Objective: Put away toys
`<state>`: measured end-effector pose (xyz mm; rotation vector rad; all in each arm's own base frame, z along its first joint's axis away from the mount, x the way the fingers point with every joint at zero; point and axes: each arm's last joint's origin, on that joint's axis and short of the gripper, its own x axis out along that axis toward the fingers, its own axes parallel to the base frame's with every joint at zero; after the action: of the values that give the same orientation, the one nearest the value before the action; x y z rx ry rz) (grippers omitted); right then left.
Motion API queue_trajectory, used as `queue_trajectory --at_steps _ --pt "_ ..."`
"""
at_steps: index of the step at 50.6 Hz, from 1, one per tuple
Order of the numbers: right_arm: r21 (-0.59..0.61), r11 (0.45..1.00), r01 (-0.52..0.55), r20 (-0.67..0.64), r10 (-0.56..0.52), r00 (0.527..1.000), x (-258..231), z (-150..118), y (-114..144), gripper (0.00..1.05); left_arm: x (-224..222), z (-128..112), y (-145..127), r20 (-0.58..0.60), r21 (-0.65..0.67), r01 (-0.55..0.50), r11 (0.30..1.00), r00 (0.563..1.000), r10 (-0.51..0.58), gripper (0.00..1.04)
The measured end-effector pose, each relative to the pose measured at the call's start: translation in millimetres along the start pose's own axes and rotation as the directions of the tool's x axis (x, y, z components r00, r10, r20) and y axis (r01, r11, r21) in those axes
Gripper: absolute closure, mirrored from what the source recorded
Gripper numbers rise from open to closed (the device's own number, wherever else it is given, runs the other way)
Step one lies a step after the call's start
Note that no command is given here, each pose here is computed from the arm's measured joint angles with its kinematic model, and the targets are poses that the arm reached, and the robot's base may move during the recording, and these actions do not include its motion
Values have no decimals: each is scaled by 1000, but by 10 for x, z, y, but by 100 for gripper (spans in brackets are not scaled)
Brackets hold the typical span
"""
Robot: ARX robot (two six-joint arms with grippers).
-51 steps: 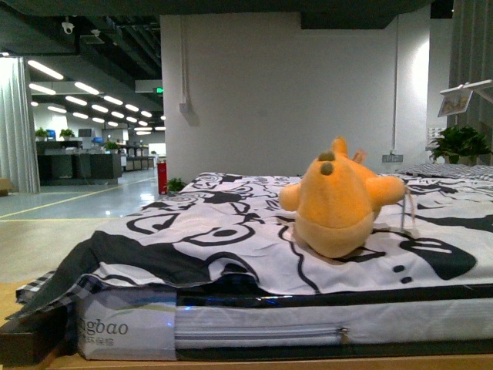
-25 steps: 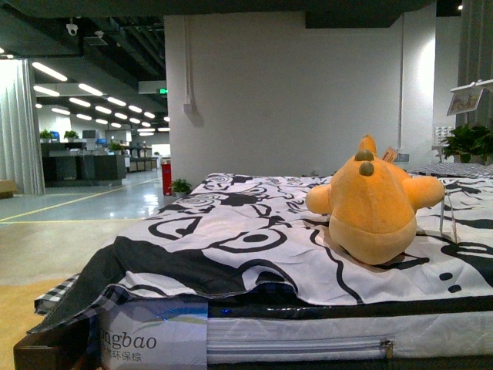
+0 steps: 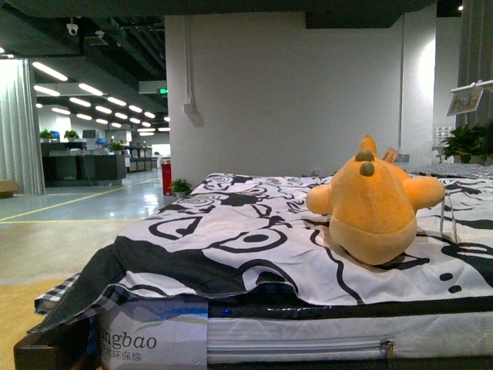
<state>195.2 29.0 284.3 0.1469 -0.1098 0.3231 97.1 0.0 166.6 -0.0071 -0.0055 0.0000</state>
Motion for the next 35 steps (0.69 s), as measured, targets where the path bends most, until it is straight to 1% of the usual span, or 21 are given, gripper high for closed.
queue_trajectory --at_steps 11,16,19,24,35 --pt "-92 996 -16 -18 15 1000 706 229 274 6 0 0 0 0 0 0 1000 1000 0 6" --pt "-139 990 3 -36 -8 999 1019 285 361 6 0 0 0 0 0 0 1000 1000 0 6" --pt "-171 984 38 -54 -48 997 1226 310 391 6 0 0 0 0 0 0 1000 1000 0 6" --pt "-225 968 107 -92 -130 987 1595 315 379 6 0 0 0 0 0 0 1000 1000 0 6" --pt "-281 935 217 -120 -258 959 1973 247 205 6 0 0 0 0 0 0 1000 1000 0 6"
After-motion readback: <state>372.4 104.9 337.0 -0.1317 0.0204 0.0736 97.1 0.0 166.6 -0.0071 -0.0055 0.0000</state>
